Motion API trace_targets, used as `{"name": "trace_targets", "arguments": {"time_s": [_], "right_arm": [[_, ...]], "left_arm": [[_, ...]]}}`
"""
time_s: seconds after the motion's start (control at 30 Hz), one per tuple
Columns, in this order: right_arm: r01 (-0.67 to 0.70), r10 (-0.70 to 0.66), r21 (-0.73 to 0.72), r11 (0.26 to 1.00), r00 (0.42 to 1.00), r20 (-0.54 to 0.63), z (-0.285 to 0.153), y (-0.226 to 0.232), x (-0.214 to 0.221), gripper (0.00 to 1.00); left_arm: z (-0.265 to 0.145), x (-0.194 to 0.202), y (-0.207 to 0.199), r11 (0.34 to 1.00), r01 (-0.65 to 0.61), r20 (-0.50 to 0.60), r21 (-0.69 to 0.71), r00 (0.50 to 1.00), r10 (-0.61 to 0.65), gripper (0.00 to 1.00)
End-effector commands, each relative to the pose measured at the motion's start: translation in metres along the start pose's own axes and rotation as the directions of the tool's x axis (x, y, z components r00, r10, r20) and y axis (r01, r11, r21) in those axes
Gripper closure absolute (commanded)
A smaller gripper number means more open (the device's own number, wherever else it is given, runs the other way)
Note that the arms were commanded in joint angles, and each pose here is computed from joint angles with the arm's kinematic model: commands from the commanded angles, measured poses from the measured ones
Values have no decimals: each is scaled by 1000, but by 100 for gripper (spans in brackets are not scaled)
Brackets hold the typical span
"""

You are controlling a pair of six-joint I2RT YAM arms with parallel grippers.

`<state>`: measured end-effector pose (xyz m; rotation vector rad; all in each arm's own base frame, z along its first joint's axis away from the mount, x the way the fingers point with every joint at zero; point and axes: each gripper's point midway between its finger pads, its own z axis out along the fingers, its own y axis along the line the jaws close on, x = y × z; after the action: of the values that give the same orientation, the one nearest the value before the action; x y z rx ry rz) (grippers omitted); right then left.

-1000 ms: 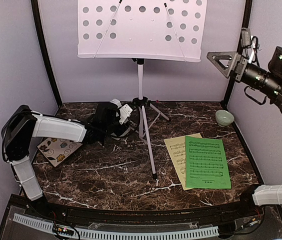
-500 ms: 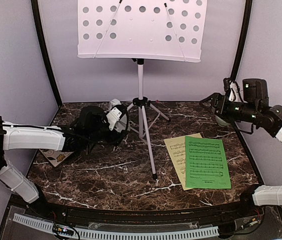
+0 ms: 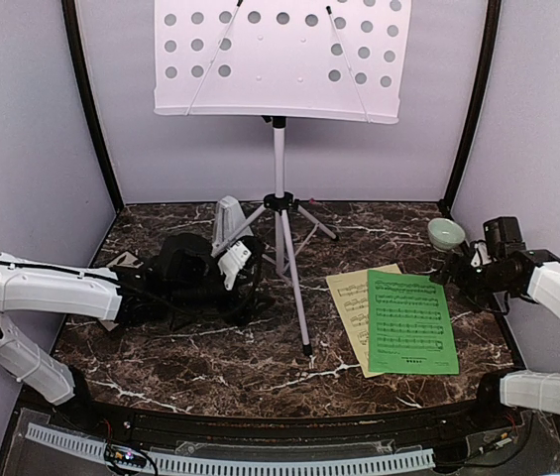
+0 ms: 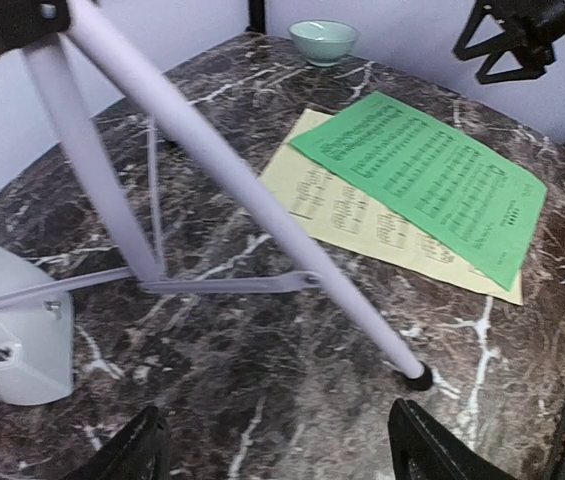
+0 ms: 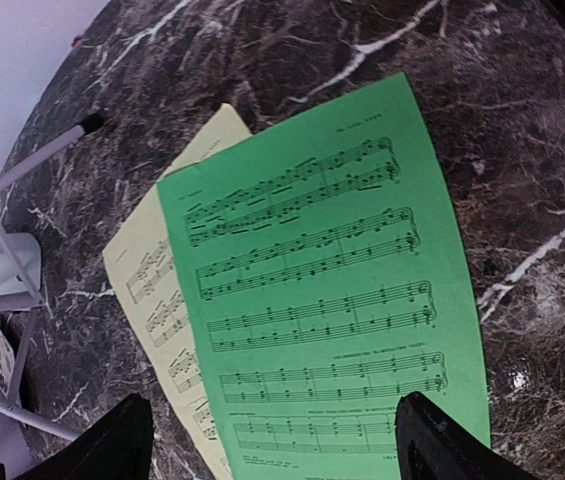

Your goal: Set up the instrument practice props

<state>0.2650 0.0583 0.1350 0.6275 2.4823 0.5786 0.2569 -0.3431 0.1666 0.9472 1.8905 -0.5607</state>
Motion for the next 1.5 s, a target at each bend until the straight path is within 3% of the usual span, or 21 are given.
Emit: {"name": "trace_targets", "arguments": {"time_s": [0.0,0.27,0.6,0.83,1.0,1.1,1.27,1.47], "right_arm": [[-23,23,25,999,999,-34,24,-24,5,18],[-134,135,13,991,984,-115,58,-41,33,25],[-226,230,42,973,957,-180,66,-64,81,26],[-277,256,-53,960,936,-243,73,-28,107,26],[-251,214,-165,954,953,-216,53,19,92,24],[-243,223,-131,961,963,-152,33,15,80,25],[-285,287,33,958,945,-156,16,-25,102,27],[-344,347,47,938,927,-144,24,-48,117,29]], "left_arm": [[8,-5,-47,983,57,-6,174,998,-57,24],[21,-7,-80,965,123,-30,233,992,-119,27],[21,-4,-85,970,109,-25,218,994,-106,27],[25,-2,-88,969,100,-29,227,995,-96,27],[31,-2,-92,967,90,-36,237,996,-84,27],[32,-5,-94,968,77,-25,240,997,-73,27],[37,-10,-101,966,47,-7,254,999,-47,28],[64,-17,-120,955,65,-94,289,995,-39,36]]}}
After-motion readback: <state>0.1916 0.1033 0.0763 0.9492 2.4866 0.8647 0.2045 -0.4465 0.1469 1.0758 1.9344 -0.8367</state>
